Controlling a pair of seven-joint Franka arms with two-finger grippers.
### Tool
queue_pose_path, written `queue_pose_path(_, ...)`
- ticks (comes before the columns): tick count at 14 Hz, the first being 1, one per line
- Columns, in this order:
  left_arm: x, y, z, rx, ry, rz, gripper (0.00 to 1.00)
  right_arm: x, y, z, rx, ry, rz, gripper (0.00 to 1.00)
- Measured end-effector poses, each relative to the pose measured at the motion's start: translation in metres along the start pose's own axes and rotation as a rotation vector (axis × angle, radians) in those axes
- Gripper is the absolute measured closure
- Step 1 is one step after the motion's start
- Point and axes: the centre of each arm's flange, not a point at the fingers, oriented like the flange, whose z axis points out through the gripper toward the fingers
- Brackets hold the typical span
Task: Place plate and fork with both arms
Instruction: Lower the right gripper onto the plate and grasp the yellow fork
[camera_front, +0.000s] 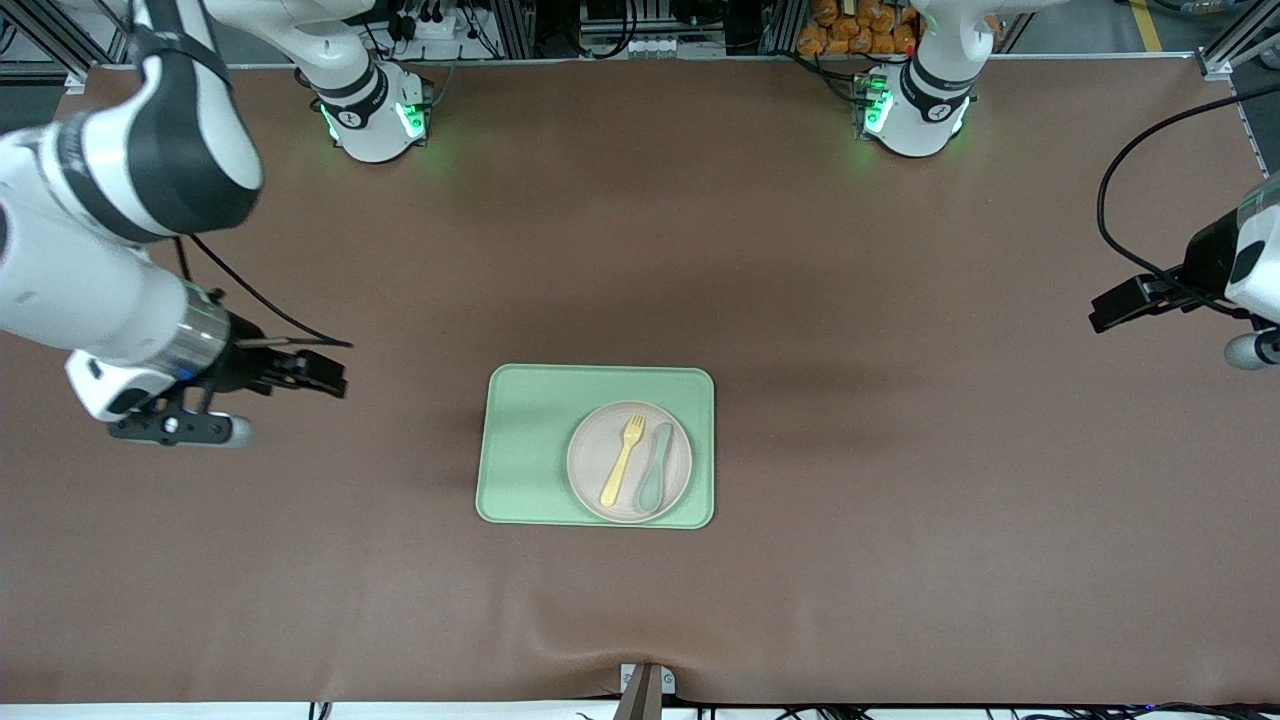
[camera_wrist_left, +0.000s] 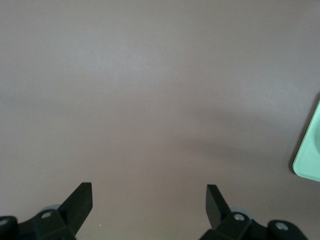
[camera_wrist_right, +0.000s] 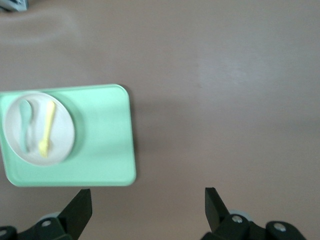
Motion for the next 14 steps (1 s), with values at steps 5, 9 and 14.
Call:
queue_pose_path(5, -0.013, 0.005, -0.021, -0.005, 0.034, 0.042, 0.0, 0.0, -0.099, 0.065, 0.002, -0.027, 0.153, 0.0)
queue_pose_path(9, -0.011, -0.002, -0.021, -0.004, 0.034, 0.055, 0.0, -0.006, -0.171, 0.126, 0.022, 0.006, 0.23, 0.0)
queue_pose_path(14, -0.014, -0.01, -0.024, 0.002, 0.036, 0.054, 0.0, -0.022, -0.226, 0.195, -0.004, 0.032, 0.254, 0.0)
